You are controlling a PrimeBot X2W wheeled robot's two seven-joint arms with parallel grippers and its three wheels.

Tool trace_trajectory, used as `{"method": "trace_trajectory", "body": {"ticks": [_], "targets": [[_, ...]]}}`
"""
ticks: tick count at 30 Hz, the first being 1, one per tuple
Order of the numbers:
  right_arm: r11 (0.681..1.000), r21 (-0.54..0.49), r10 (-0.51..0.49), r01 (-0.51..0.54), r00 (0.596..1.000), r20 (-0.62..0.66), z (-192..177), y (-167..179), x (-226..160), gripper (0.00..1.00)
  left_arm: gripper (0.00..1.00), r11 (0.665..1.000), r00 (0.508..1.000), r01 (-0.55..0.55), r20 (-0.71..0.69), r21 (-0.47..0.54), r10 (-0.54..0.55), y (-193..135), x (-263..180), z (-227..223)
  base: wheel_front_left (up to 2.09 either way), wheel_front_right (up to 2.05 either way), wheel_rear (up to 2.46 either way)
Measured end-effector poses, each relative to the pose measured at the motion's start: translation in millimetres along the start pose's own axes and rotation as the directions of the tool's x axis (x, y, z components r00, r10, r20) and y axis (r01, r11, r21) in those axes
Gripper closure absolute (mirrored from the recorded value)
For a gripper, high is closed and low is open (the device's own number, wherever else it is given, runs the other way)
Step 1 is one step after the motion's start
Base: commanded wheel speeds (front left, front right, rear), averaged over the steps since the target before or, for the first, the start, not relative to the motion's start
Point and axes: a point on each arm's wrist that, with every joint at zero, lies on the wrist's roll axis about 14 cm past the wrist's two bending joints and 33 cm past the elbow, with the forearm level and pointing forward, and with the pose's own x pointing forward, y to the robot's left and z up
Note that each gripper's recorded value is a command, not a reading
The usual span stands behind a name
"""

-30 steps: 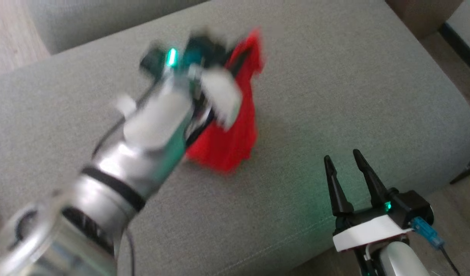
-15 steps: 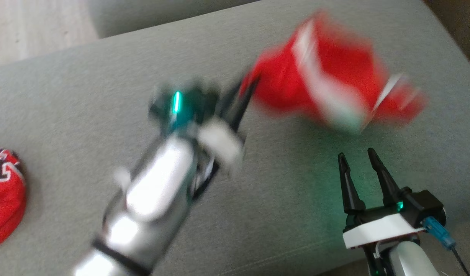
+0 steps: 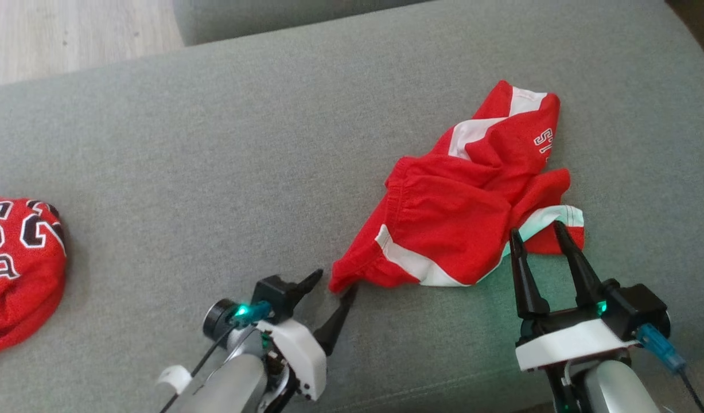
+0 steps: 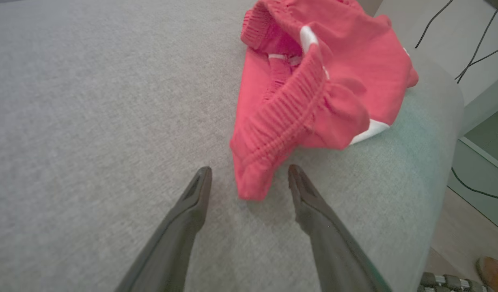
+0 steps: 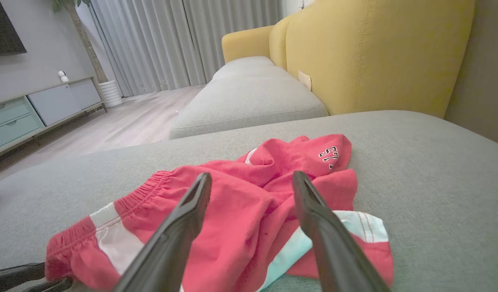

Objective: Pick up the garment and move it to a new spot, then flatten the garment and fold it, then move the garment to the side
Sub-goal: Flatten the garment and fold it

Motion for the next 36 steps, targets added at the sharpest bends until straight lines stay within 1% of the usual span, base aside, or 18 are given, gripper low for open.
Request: {"method": "trace_trajectory", "body": {"ticks": [4,8,10,14,16,21,24,27,30,33,36], "targets": [[1.0,0.0,-0.005,0.005,1.0,0.012,3.9,-1.5,-2.7,0.0,0.0,1.0,1.0,0.009,0.003,-0.013,-0.009,-2.2,-2.2,2.4,0.0,0.0,0.0],[1.0,0.0,-0.015,0.015,1.0,0.016,4.9,-4.1,-6.4,0.0,0.0,0.996,0.996,0.082,-0.017,-0.023,-0.082,-17.7,5.0,17.0,0.0,0.0,0.0],[1.0,0.0,-0.022,0.022,1.0,0.013,3.9,-5.9,-8.5,0.0,0.0,0.994,0.994,0.106,-0.035,-0.019,-0.107,-19.1,12.4,29.0,0.0,0.0,0.0],[0.999,0.001,-0.04,0.04,0.999,-0.001,-0.4,-10.6,-13.1,0.0,0.0,0.991,0.992,0.113,-0.059,0.075,-0.108,-5.1,28.0,53.0,0.0,0.0,0.0],[0.999,0.0,-0.052,0.052,0.999,-0.003,-0.8,-14.1,-14.7,0.0,0.0,0.988,0.99,0.121,-0.081,0.097,-0.113,-5.6,34.3,57.4,0.0,0.0,0.0],[0.997,-0.002,-0.081,0.081,0.997,-0.007,-1.7,-22.7,-19.2,0.0,0.0,0.973,0.973,0.175,-0.177,0.15,-0.148,-21.4,38.7,46.0,0.0,0.0,0.0],[0.995,-0.003,-0.097,0.097,0.995,-0.006,-1.2,-27.3,-21.3,0.0,0.0,0.962,0.961,0.216,-0.208,0.167,-0.18,-32.7,38.4,49.1,0.0,0.0,0.0],[0.995,-0.004,-0.105,0.105,0.994,-0.006,-1.2,-29.8,-22.2,0.0,0.0,0.959,0.956,0.232,-0.22,0.163,-0.194,-39.5,36.6,56.1,0.0,0.0,0.0],[0.994,-0.004,-0.106,0.106,0.994,-0.007,-1.3,-29.7,-23.9,0.0,0.0,0.964,0.958,0.211,-0.232,0.163,-0.17,-34.1,36.1,59.6,0.0,0.0,0.0],[0.994,-0.004,-0.112,0.112,0.994,-0.008,-1.6,-30.8,-26.2,0.0,0.0,0.969,0.948,0.222,-0.257,0.109,-0.188,-36.5,33.5,56.9,0.0,0.0,0.0],[0.993,-0.004,-0.117,0.117,0.993,-0.009,-1.8,-32.2,-26.9,0.0,0.0,0.967,0.935,0.242,-0.286,0.082,-0.21,-43.1,28.2,50.3,0.0,0.0,0.0]]}}
